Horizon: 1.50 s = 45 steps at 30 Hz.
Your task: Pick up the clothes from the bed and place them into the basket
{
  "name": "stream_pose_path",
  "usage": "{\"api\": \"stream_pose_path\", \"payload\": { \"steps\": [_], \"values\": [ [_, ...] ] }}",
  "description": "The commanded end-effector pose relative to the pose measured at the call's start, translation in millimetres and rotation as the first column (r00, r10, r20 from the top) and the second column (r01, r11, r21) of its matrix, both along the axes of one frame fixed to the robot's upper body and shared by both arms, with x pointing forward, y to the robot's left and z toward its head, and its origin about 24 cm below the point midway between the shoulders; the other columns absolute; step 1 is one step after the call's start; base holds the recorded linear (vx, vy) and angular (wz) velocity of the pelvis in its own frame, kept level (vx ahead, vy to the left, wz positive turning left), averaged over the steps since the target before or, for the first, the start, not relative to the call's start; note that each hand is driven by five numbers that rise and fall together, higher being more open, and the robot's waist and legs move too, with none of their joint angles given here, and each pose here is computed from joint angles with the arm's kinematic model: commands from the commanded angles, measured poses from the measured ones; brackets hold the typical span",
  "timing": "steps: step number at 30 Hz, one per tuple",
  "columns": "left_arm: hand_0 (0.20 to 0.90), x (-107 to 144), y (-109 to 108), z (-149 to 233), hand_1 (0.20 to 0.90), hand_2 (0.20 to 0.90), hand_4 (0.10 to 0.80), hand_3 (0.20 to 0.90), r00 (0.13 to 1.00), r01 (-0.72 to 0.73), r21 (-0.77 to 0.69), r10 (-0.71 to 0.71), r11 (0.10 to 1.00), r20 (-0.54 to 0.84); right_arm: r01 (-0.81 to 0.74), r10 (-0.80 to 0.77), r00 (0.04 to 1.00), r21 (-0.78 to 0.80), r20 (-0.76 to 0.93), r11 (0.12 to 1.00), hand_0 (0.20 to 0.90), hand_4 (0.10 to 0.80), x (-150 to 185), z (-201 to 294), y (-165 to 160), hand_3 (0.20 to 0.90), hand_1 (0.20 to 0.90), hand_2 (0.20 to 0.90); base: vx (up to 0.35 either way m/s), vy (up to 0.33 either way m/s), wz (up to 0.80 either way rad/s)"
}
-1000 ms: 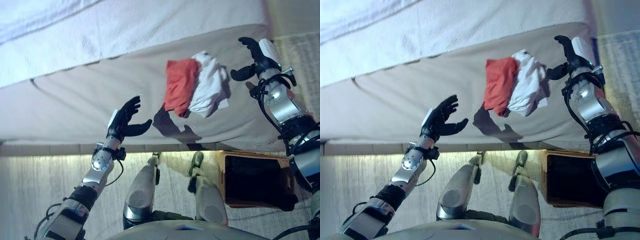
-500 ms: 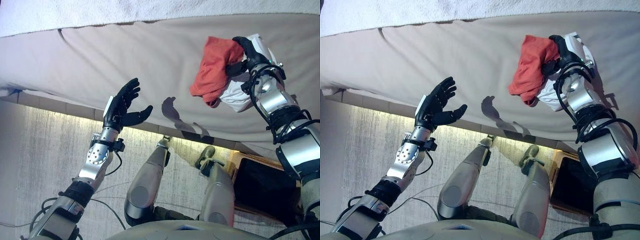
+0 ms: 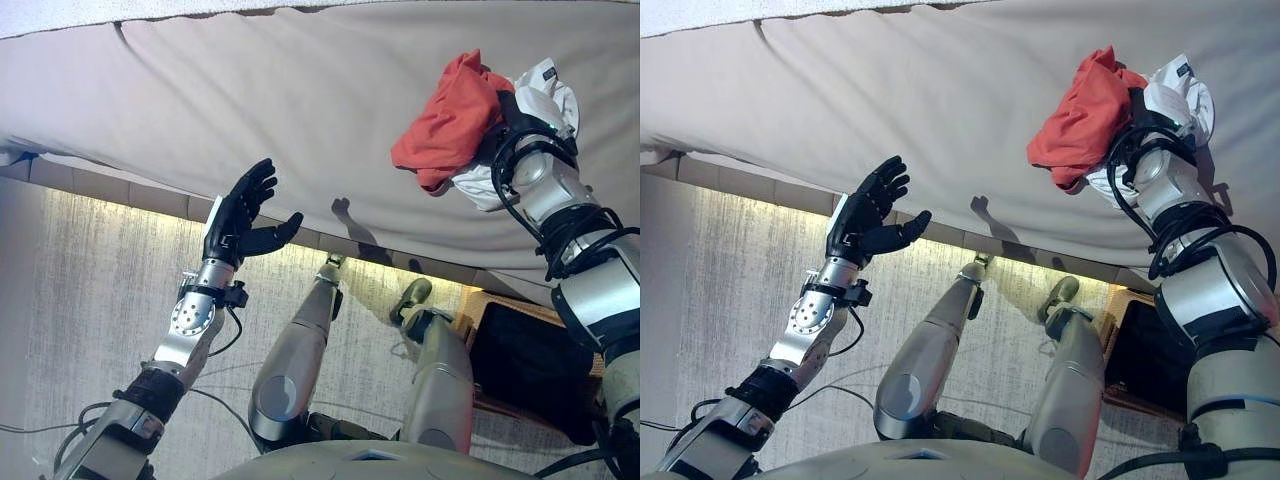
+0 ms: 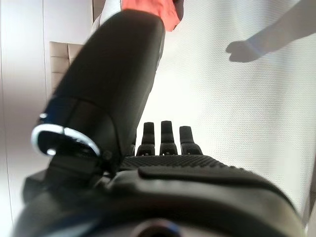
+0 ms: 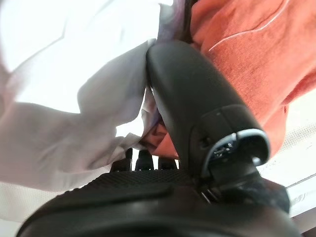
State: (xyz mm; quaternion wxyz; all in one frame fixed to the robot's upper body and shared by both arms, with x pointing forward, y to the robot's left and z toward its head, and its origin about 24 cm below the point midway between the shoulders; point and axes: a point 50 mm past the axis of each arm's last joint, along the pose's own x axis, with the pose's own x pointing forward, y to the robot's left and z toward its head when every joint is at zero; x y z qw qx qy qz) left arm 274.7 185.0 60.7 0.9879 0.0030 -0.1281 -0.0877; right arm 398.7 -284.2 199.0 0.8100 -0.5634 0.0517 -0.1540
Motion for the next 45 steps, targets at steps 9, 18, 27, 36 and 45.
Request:
{"api": "stream_pose_path", "payload": {
  "steps": [9,18,27,36,45],
  "values": [
    [0.900,-8.4,-9.5,32.7,0.900,0.900,0.800,0.900,0.978,0.066,-0.067,-0.051,0.996,0.202,-0.280,0.288,0.940,-0.071,0.183,0.957,0.900,0.800,0.9,55.1,30.9,0.900,0.900,0.900,0.014,0.025,-0.06],
    [0.900,-9.1,-10.9,32.7,0.900,0.900,0.800,0.900,0.978,0.070,-0.092,-0.051,0.993,0.200,-0.362,0.376,0.908,-0.108,0.182,0.926,0.900,0.800,7.3,83.6,65.2,0.900,0.900,0.900,0.031,0.039,0.03],
    [0.900,-13.4,-12.2,35.5,0.900,0.900,0.800,0.900,0.977,0.075,-0.086,-0.056,0.993,0.208,-0.275,0.273,0.961,-0.119,-0.034,0.954,0.900,0.800,14.4,63.4,55.1,0.900,0.900,0.900,0.025,-0.011,0.15],
    [0.900,-16.6,-13.1,34.0,0.900,0.900,0.800,0.900,0.976,0.093,-0.089,-0.073,0.992,0.207,-0.319,0.318,0.948,0.062,0.028,0.946,0.651,0.509,15.7,52.7,55.8,0.609,0.651,0.651,0.006,-0.006,0.05],
    [0.900,-16.5,-14.1,34.0,0.900,0.900,0.800,0.900,0.974,0.105,-0.080,-0.086,0.991,0.209,-0.368,0.346,0.924,0.136,0.162,0.920,0.300,0.100,13.4,51.7,57.5,0.200,0.300,0.300,0.000,0.000,0.00]
  ]
}}
